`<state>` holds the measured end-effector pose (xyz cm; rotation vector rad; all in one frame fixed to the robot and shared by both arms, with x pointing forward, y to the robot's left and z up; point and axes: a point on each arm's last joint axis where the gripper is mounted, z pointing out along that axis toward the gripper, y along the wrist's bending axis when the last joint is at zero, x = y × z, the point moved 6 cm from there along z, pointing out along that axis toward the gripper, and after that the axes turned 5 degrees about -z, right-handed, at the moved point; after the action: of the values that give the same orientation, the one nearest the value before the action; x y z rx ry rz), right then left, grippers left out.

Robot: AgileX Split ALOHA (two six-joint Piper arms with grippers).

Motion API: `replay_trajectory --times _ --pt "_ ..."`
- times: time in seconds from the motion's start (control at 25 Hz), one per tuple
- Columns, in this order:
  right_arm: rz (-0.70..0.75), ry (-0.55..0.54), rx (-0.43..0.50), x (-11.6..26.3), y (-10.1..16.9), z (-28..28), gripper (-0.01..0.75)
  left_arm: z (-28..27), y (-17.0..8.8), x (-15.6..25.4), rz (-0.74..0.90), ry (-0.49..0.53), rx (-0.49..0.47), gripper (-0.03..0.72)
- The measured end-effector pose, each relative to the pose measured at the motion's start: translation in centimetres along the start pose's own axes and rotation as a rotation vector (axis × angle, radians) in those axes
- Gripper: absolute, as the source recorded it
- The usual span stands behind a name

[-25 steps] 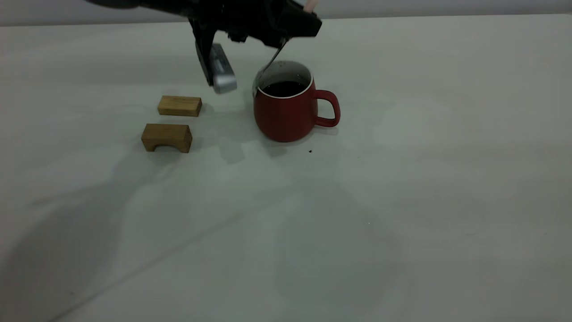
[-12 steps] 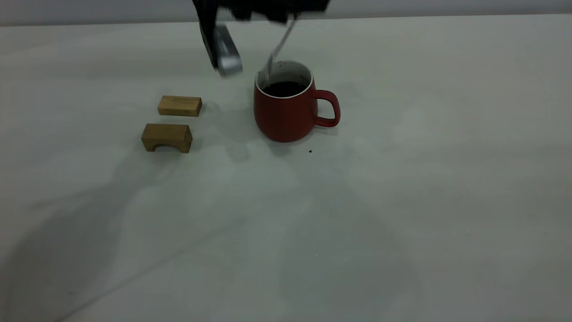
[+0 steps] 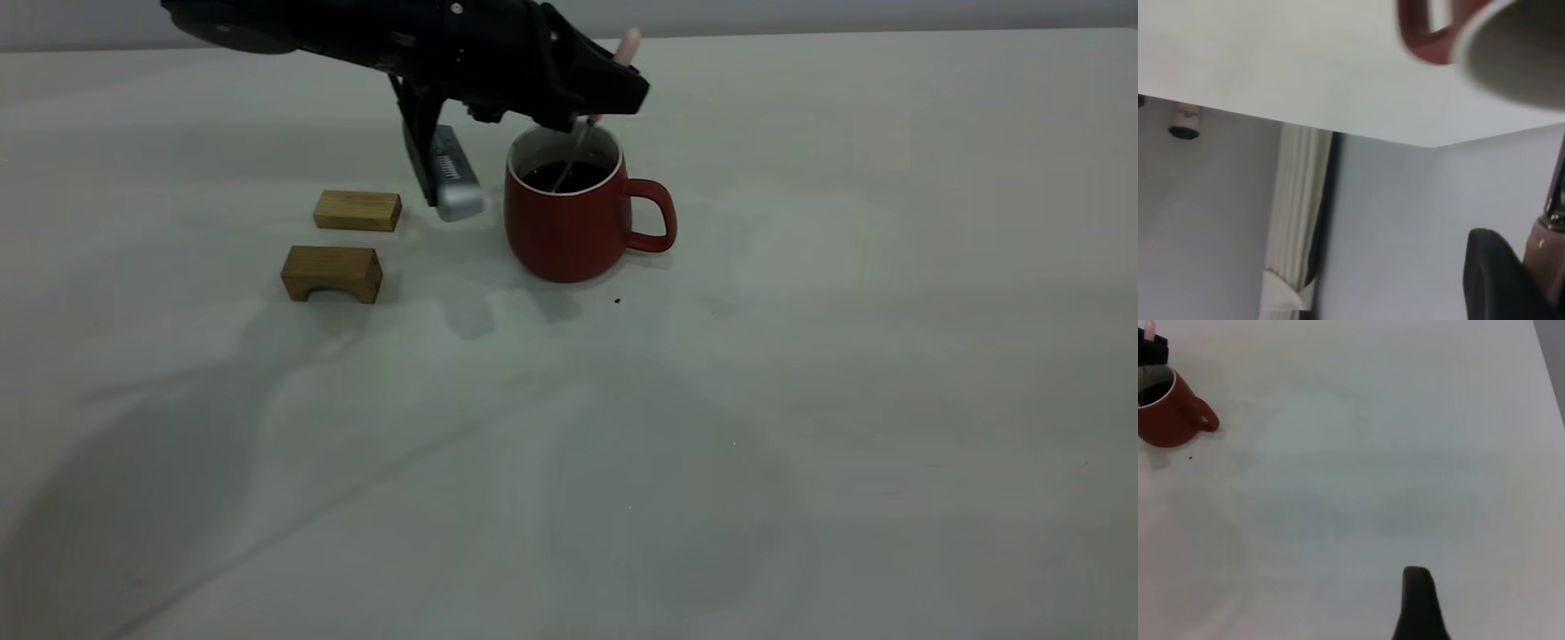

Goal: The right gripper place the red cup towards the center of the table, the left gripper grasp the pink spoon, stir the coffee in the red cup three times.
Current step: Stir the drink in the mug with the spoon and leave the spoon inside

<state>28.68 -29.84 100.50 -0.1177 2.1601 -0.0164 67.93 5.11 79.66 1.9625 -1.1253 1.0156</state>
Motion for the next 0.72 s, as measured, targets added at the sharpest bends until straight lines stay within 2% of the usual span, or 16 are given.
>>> replay_trajectory --times 0.2,0.28,0.4,0.56,0.72 --pt "0.0 0.0 0.0 0.0 0.0 0.0 0.591 -0.5 -2.2 0.1 0.003 0.001 0.065 0.129" --pt "0.0 0.0 0.0 0.0 0.0 0.0 0.591 0.4 -2.6 0.3 0.018 0.014 0.062 0.129" --pt "0.0 0.0 0.0 0.0 0.0 0.0 0.591 2.3 -2.0 0.5 0.041 0.034 0.022 0.129" --pt "0.0 0.0 0.0 0.0 0.0 0.0 0.591 3.2 0.0 0.6 0.029 0.051 -0.077 0.129" --pt "0.0 0.0 0.0 0.0 0.0 0.0 0.591 1.9 0.5 0.3 -0.032 0.007 -0.131 0.129"
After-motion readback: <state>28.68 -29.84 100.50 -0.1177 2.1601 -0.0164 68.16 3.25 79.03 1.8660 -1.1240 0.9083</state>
